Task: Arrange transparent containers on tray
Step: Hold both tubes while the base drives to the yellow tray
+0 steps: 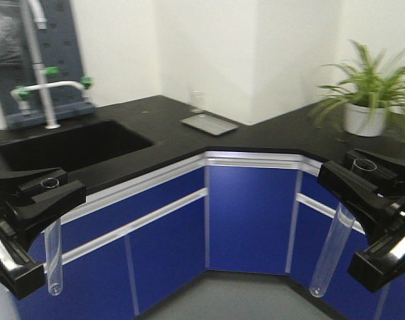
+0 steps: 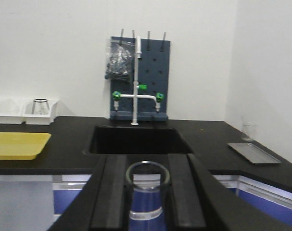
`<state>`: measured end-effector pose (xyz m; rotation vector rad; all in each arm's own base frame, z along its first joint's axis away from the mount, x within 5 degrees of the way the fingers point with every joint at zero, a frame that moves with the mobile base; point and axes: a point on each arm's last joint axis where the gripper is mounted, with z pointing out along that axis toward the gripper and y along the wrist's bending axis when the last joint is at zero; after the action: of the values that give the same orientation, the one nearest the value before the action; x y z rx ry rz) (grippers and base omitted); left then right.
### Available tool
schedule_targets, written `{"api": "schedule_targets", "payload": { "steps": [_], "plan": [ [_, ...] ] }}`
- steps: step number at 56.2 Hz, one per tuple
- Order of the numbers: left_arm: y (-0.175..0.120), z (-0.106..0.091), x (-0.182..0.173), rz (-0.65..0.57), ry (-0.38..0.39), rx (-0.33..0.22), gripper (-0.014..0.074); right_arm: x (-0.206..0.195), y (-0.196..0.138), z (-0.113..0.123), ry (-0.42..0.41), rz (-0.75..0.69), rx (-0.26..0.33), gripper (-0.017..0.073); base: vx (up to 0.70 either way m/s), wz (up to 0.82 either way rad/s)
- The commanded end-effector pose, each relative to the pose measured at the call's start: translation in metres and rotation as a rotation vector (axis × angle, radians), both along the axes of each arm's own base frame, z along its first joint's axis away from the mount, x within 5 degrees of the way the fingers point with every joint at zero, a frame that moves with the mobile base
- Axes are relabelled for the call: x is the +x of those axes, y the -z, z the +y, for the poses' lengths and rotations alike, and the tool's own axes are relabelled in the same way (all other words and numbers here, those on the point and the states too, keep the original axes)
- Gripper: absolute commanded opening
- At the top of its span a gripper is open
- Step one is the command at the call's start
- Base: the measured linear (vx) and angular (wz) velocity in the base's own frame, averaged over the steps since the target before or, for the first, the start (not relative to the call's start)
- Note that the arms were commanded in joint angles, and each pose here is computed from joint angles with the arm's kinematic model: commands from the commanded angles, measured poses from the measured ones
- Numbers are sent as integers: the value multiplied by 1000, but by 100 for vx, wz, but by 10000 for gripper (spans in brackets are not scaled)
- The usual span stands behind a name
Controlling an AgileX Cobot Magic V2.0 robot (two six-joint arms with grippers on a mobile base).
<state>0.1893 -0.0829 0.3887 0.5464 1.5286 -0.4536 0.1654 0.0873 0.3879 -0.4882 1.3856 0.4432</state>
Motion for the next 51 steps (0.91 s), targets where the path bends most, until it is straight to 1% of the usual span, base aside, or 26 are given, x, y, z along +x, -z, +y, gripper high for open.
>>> {"api": "schedule_targets", "payload": {
  "steps": [1,27,51],
  "plan": [
    [-15,0,-4,-29,-2,-58,0,-5,-14,1,-37,-51,32,-13,-14,67],
    [-16,1,-5,-31,-2,-58,0,-5,-14,1,-37,-51,32,-12,-8,68],
    [-16,1,-5,-31,-2,-58,0,-5,-14,1,-37,-51,32,-11,11,51]
  ]
}}
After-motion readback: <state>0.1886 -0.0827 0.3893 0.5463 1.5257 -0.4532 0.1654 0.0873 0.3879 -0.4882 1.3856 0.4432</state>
